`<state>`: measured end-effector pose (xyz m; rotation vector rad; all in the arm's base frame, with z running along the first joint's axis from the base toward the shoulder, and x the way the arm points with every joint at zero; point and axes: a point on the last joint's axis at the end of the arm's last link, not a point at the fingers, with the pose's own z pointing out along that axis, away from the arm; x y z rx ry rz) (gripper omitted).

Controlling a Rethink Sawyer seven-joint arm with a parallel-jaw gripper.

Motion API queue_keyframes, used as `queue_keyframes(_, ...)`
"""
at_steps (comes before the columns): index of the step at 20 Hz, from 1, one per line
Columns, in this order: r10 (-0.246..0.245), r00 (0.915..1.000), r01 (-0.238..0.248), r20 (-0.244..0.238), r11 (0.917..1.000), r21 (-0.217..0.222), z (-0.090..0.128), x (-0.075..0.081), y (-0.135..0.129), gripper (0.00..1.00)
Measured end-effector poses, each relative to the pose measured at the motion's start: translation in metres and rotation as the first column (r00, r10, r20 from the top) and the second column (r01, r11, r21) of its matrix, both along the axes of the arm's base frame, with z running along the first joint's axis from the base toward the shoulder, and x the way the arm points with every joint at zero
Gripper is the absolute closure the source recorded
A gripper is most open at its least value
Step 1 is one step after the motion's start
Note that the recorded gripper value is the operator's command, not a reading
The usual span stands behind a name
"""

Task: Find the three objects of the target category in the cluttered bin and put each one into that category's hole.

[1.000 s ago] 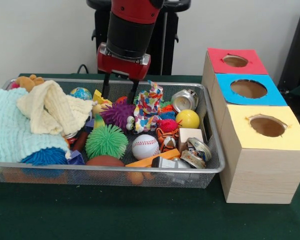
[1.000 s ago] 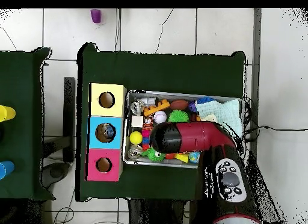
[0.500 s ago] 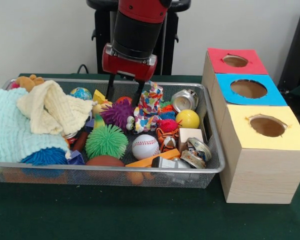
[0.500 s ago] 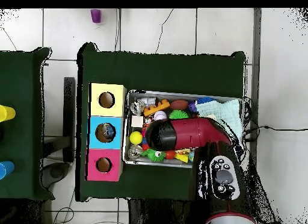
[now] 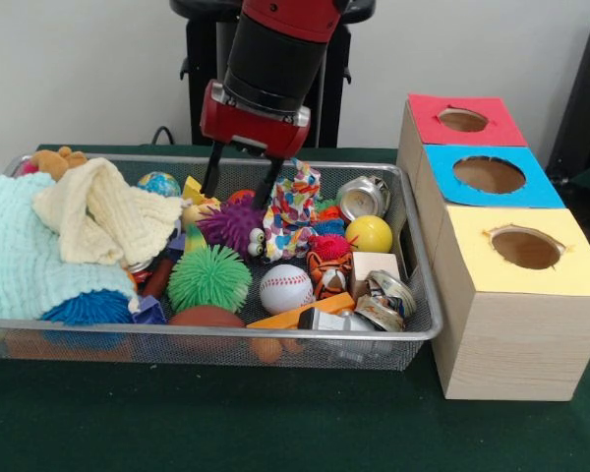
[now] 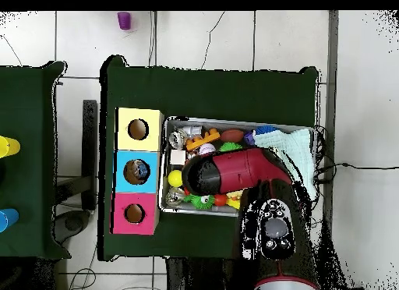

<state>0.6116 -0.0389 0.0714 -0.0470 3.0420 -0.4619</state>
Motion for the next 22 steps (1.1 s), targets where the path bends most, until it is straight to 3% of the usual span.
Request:
queue_keyframes(14,0.054,0.9985,-0.052,0.013,0.9959,-0.073,0.012,0.001,-0.006,0.00)
queue_keyframes(22,0.090,0.9958,-0.087,0.017,0.9888,-0.121,0.012,0.006,-0.023,0.00)
